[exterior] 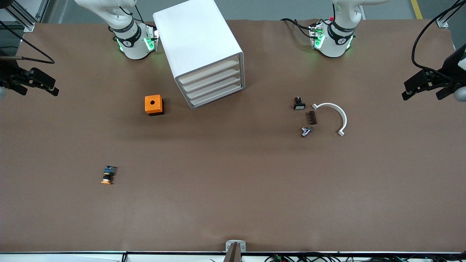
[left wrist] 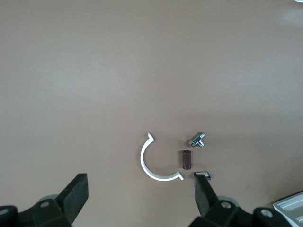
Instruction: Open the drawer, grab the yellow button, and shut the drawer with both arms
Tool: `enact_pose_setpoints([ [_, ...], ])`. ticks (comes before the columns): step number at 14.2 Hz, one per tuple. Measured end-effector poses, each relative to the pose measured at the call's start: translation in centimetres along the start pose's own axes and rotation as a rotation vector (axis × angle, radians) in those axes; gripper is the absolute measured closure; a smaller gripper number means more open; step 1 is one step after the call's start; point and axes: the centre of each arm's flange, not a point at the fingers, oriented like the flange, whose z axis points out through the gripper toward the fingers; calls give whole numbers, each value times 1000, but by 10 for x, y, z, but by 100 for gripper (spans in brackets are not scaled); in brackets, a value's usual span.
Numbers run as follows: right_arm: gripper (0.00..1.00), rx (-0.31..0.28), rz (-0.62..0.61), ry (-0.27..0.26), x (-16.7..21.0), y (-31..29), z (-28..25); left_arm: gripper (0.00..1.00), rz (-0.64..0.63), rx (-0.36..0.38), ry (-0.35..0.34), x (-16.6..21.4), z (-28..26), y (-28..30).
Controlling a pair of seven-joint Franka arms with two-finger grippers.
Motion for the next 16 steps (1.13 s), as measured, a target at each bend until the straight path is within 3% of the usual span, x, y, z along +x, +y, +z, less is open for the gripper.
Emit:
enact_pose_setpoints([
  [16, 0, 0, -1, 0, 0, -1, 0, 0, -4, 1, -27, 2, 7, -2],
])
